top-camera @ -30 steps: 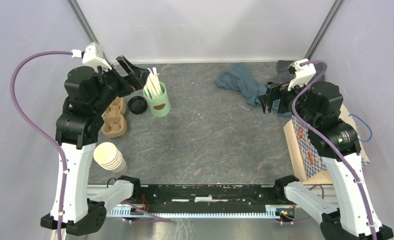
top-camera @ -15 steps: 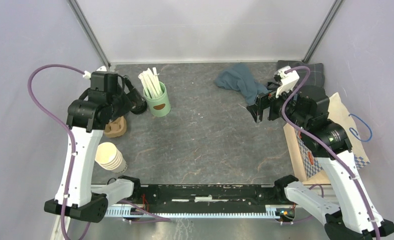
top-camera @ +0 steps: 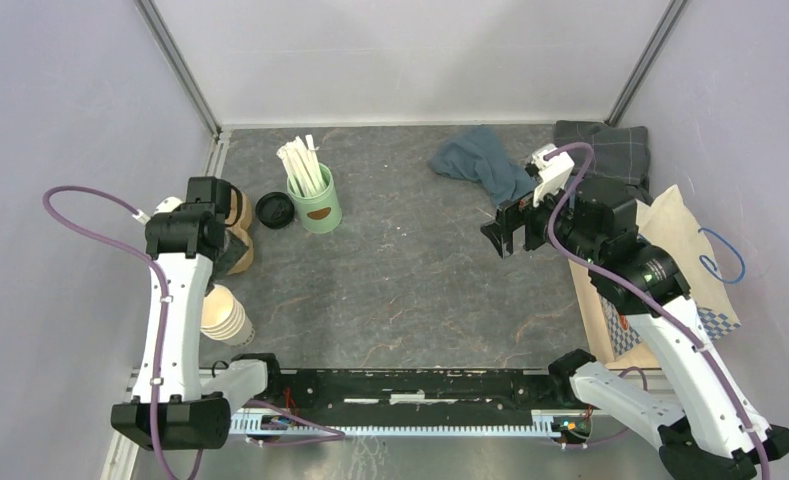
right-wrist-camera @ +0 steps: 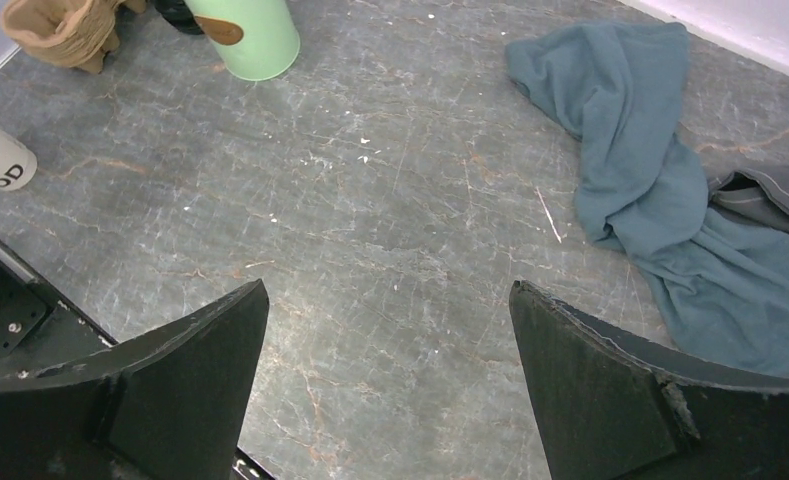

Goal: Pack the takeout coffee

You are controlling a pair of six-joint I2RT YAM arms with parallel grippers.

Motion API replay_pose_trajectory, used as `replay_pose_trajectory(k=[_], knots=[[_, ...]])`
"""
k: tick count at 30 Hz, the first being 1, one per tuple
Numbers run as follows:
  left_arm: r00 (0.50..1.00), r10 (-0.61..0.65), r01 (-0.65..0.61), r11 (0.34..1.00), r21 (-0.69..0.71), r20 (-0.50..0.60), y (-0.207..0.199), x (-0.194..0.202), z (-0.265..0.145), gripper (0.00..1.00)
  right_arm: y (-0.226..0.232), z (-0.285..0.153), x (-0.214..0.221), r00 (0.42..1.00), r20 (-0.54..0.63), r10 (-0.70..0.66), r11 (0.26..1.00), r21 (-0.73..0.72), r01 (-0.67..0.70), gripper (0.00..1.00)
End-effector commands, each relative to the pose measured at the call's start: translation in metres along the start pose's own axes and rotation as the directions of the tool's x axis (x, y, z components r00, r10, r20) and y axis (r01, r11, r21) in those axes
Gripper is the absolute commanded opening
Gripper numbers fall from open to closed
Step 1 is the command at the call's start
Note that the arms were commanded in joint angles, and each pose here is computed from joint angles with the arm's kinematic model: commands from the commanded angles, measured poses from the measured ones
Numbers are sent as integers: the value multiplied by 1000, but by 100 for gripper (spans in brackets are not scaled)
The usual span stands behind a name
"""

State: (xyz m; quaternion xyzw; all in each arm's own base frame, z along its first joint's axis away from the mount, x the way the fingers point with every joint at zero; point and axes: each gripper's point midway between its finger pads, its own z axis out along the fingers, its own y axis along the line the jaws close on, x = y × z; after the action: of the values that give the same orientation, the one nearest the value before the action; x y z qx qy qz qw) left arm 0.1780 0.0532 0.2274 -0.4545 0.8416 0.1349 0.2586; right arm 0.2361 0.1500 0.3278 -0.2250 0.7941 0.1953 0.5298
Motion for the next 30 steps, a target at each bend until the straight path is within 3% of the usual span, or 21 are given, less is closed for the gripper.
replay_pose_trajectory(k=[1, 3, 10, 17, 30], knots=[[995, -84, 91, 984, -154, 51, 23, -12, 19, 61, 4, 2, -14, 997, 43, -66, 998, -1, 66, 98], [994, -102, 109, 981, -159, 50, 23, -11, 22, 52, 6, 3, -16, 996, 42, -80, 997, 0, 80, 98], [995, -101, 103, 983, -154, 26, 19, -8, 35, 49, 11, 9, -16, 995, 33, -97, 995, -17, 98, 98], [996, -90, 92, 981, -173, 21, 22, -5, 41, 35, 10, 10, -14, 994, 29, -101, 995, -13, 102, 98], [996, -93, 93, 975, -202, 10, 27, 2, 48, 33, 10, 9, -16, 994, 31, -102, 995, -16, 102, 98]])
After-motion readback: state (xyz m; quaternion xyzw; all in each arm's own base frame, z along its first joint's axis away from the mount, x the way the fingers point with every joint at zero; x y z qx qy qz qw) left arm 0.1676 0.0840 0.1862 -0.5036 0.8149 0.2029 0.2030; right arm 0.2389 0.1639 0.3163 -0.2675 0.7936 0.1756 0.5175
